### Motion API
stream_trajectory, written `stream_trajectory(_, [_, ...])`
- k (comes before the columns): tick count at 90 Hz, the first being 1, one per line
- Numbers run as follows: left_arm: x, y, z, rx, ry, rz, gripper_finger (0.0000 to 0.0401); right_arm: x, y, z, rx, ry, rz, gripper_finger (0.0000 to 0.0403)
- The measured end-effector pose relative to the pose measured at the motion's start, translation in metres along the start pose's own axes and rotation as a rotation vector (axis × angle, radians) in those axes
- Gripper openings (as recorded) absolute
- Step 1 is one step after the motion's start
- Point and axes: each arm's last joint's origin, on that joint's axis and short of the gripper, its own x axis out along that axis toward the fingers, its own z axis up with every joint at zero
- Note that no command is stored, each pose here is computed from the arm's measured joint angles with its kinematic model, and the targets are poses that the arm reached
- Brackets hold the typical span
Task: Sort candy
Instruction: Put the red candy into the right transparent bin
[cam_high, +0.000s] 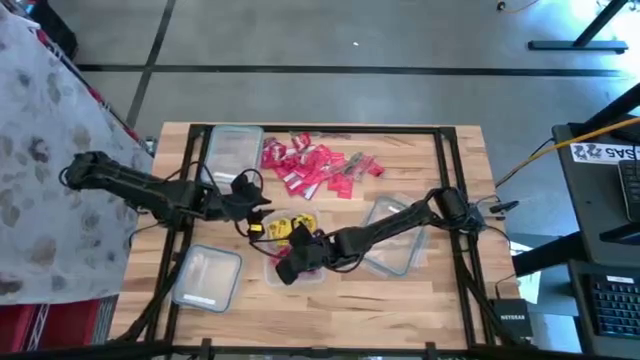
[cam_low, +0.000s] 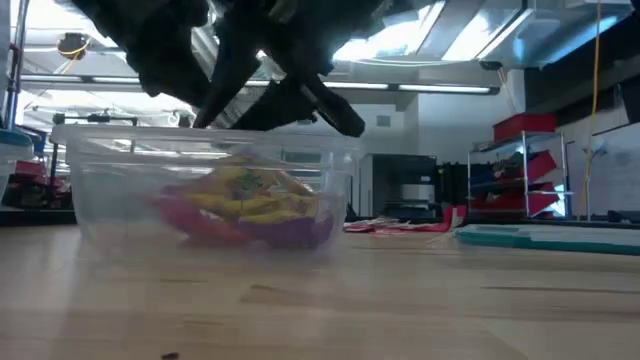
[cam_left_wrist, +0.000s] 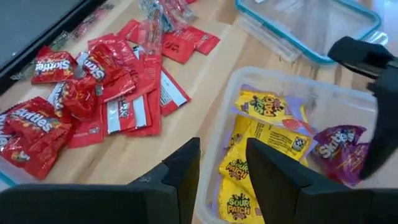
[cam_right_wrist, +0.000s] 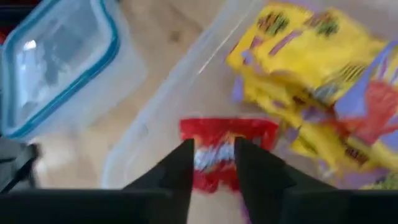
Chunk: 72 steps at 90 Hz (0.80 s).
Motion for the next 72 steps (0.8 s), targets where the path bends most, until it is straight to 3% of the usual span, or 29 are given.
stream_trajectory(18, [0.003, 0.003, 0.000, -0.006, -0.010, 0.058, 0.0116, -0.026, 0.004, 0.008, -0.153, -0.088, -0.066, 0.0146])
stream_trajectory(32, [0.019, 0.018, 0.000, -0.054, 0.069, 0.128, 0.0116, -0.067, -0.012, 0.015, -0.280, -0.109, -0.306, 0.0139])
stream_trajectory(43, [0.037, 0.030, -0.003, -0.099, 0.174, 0.113, 0.0116, -0.091, -0.026, 0.017, -0.467, -0.087, -0.491, 0.0130])
stream_trajectory(57, [0.060, 0.035, -0.011, -0.094, 0.284, 0.124, 0.0116, -0.095, -0.044, 0.018, -0.635, -0.078, -0.694, 0.0127])
stream_trajectory(72, [0.083, 0.034, -0.024, -0.142, 0.391, 0.114, 0.0116, -0.083, -0.069, 0.023, -0.717, -0.051, -0.822, 0.0127])
